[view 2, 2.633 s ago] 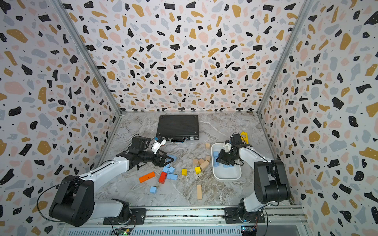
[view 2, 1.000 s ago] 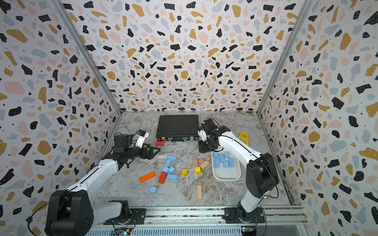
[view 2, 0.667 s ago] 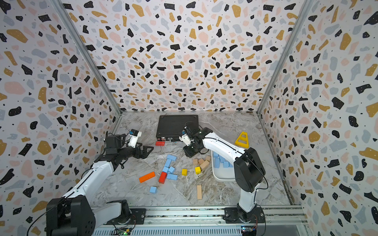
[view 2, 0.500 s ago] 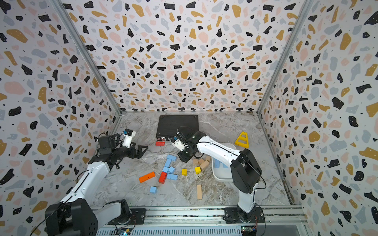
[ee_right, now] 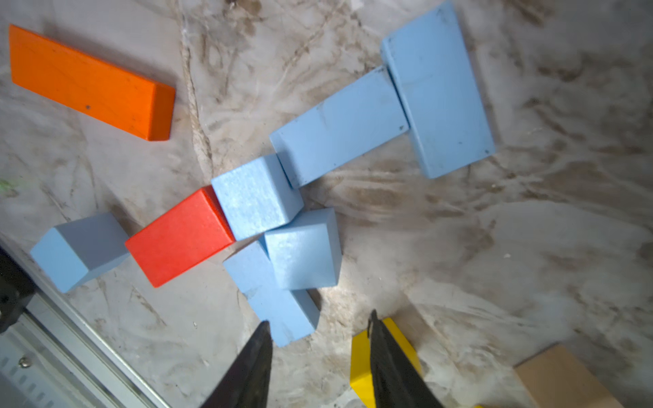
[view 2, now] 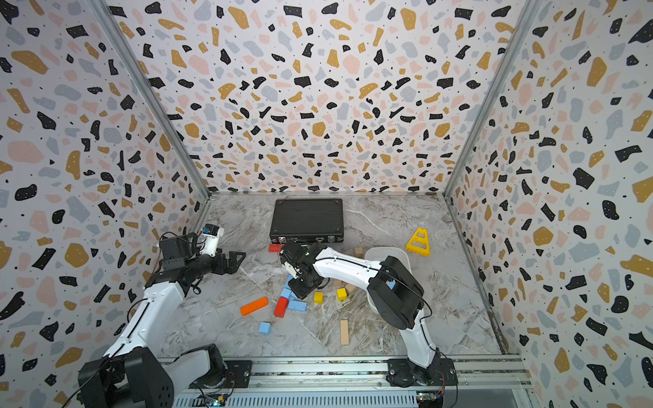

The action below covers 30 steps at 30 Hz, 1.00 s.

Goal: Pick out the blue building blocks
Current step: Pick up the building block from the center of the board.

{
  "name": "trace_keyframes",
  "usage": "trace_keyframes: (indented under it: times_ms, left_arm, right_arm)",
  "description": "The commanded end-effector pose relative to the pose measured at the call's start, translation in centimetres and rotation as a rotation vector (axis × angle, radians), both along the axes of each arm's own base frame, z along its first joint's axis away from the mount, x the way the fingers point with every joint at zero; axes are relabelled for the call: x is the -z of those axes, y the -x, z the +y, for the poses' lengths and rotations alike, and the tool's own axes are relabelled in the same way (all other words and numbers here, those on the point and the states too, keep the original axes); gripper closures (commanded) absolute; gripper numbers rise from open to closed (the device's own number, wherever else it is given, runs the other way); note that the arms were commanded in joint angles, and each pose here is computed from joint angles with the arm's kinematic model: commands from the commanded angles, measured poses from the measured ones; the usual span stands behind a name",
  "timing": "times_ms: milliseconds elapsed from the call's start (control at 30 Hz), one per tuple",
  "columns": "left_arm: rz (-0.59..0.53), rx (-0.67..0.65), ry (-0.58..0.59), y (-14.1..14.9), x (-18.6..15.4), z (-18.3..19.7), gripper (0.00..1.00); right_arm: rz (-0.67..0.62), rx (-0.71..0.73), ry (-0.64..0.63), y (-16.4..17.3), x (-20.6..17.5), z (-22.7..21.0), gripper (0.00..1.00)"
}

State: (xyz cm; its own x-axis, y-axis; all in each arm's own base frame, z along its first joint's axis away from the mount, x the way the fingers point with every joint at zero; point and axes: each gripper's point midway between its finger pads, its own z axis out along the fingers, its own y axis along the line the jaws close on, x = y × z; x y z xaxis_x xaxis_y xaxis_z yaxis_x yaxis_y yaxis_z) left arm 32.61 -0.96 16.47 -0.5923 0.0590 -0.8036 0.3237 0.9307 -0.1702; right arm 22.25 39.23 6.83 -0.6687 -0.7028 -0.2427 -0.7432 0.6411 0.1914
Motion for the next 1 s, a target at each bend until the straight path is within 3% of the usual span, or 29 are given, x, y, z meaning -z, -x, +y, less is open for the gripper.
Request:
trace_keyframes:
  times_ms: [0, 533, 633, 833, 967]
  left_arm:
    - [-0.029, 0.001, 0.016, -0.3, -0.7, -0.1, 0.00]
    - [-0.028, 0.026, 0.051, -0.1, -0.8, -0.7, 0.00]
    - [-0.026, 0.028, 0.054, -0.1, -0.8, -0.8, 0.00]
    - [-0.028, 0.055, 0.084, 0.1, -0.7, -1.4, 0.00]
    - [-0.028, 0.062, 0.093, 0.1, -0.7, -1.5, 0.00]
  right_arm:
    - [-0.036, 0.026, -0.031, -0.7, -1.4, 1.4, 0.52]
    - [-0.067, -0.006, 0.030, -1.4, 0.8, 2.0, 0.51]
    - [-0.075, -0.006, 0.028, -1.6, 0.9, 2.1, 0.54]
    - [-0.086, -0.012, 0.007, -1.7, 0.5, 2.5, 0.74]
    - [-0.087, -0.012, 0.006, -1.7, 0.4, 2.5, 0.74]
